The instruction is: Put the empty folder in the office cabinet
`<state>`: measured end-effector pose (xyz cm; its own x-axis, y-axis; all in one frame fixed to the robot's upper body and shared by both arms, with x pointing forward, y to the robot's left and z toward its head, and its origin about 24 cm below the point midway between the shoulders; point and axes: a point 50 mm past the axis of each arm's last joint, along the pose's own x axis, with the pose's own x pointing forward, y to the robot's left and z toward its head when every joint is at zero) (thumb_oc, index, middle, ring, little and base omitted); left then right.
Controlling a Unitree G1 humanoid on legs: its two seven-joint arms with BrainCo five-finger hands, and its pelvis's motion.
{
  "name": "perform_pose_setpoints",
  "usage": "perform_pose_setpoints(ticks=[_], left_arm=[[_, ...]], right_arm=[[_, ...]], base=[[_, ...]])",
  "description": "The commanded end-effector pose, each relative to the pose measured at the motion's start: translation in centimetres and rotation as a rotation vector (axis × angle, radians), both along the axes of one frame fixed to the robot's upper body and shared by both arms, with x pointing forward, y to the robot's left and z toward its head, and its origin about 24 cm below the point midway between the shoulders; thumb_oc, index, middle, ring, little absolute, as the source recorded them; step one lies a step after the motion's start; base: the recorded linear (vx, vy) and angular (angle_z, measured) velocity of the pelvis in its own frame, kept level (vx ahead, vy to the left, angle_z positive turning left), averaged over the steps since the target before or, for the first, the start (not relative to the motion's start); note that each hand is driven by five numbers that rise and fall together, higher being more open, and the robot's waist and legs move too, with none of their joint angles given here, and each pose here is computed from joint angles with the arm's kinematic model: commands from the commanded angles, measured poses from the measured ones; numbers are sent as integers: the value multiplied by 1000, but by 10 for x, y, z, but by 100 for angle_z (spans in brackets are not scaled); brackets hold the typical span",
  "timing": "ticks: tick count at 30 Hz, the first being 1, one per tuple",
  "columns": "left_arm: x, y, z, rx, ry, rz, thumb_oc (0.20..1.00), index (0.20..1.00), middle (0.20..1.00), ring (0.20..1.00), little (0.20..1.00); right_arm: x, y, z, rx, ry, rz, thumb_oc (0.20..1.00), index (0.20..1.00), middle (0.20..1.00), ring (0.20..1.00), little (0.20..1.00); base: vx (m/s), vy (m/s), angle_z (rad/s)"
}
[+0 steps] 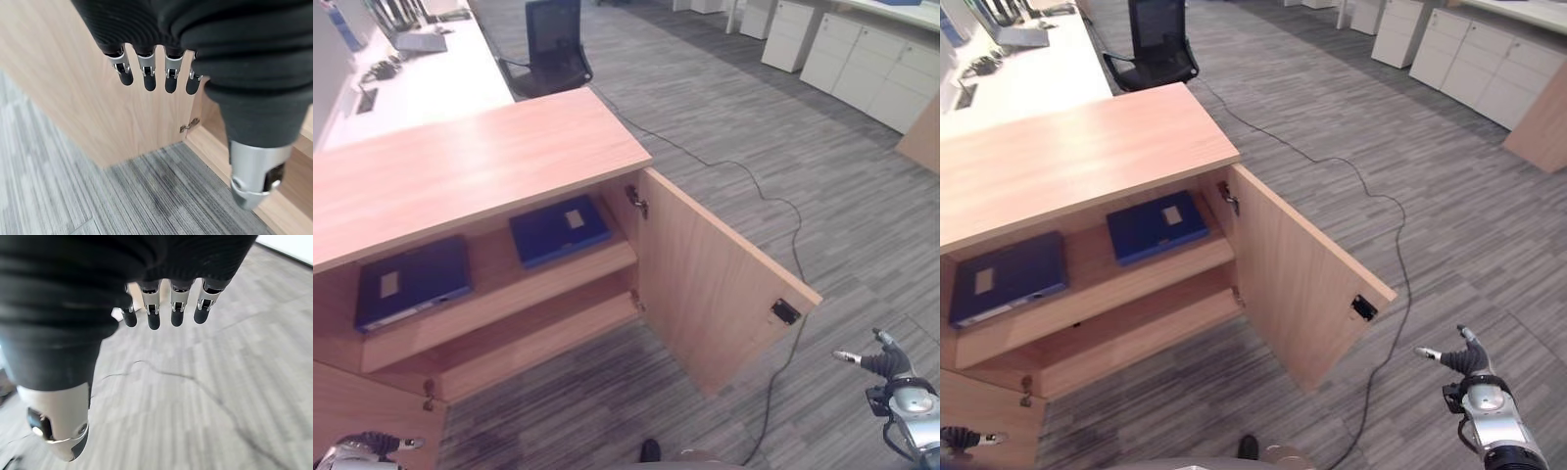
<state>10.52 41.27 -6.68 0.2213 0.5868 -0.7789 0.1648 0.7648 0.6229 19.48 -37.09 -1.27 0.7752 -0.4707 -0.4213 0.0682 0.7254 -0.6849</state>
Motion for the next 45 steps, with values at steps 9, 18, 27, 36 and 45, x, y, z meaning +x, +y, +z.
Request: perform_pose_setpoints(ticks=[9, 18, 27, 36, 45], left_arm=[[-40, 18, 7, 55, 145, 35, 1000, 1000, 1000, 1000, 1000], [-48, 17, 4, 45, 122, 47, 1000, 1000, 1000, 1000, 1000], [-53, 1, -11, -8, 157, -9, 1000, 1000, 1000, 1000, 1000], [-61, -25, -34, -67, 164, -46, 1000, 1000, 1000, 1000, 1000], [-70, -38, -44, -104, 174, -54, 1000, 1000, 1000, 1000, 1000]], right_arm=[[57, 62, 47, 75, -209, 408, 1000, 1000, 1000, 1000, 1000], [64, 134, 78, 356, -221, 833, 1000, 1000, 1000, 1000, 1000], [58, 263, 93, 977, -303, 1195, 1000, 1000, 1000, 1000, 1000], [29, 366, 102, 1537, -140, 1348, 1000, 1000, 1000, 1000, 1000], [21, 377, 91, 1494, -57, 1393, 1000, 1000, 1000, 1000, 1000]], base=[[-39, 50, -2], [-43, 23, -3], [-43, 29, -1], [-36, 38, 27], [-21, 43, 36]])
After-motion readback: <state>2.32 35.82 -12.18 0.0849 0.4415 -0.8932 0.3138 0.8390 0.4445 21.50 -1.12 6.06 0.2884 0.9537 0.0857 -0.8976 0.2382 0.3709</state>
